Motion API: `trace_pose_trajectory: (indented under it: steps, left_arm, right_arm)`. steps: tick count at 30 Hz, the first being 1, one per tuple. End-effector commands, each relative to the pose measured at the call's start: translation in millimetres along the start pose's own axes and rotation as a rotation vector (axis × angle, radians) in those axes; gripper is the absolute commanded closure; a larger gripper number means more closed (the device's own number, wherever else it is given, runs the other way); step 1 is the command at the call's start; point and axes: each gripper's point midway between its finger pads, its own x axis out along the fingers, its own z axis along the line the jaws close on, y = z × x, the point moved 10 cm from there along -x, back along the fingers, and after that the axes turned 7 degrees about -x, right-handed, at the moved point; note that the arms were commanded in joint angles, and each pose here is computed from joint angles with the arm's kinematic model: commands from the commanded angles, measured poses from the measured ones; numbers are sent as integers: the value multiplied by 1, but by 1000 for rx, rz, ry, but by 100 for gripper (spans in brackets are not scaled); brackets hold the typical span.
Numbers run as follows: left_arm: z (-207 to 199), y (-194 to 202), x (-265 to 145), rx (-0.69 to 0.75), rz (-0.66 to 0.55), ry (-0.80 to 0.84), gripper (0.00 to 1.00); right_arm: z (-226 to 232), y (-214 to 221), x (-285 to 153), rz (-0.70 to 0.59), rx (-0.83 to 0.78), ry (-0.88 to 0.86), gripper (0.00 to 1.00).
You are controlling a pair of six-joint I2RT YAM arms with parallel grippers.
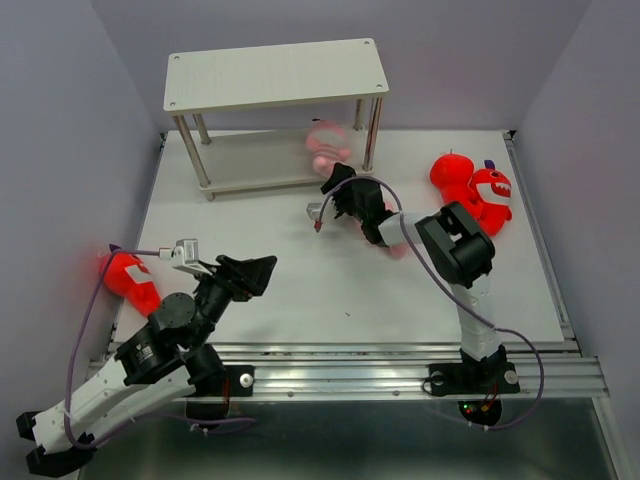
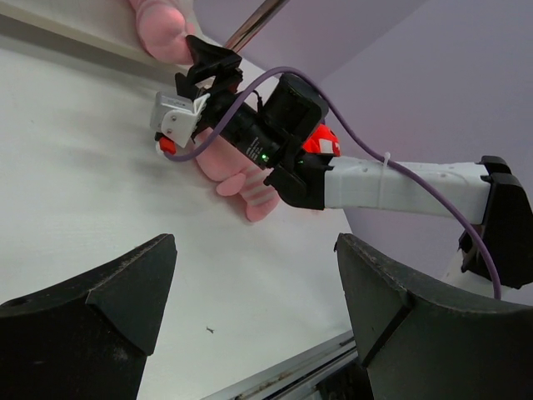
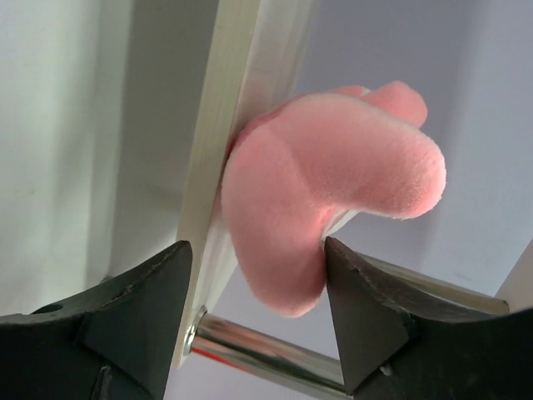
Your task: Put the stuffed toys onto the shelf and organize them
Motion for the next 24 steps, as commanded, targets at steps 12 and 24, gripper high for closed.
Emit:
trace_pose_trajectory:
  steps: [12,24]
  left_arm:
    - [-7,8,9,-53,26,38,12]
    - [-12,26,25,-40,124,29,12]
  right_arm:
    - [-59,12,-52,-10,74,105,10]
    - [-116,2,-137,-208,783,-464,0]
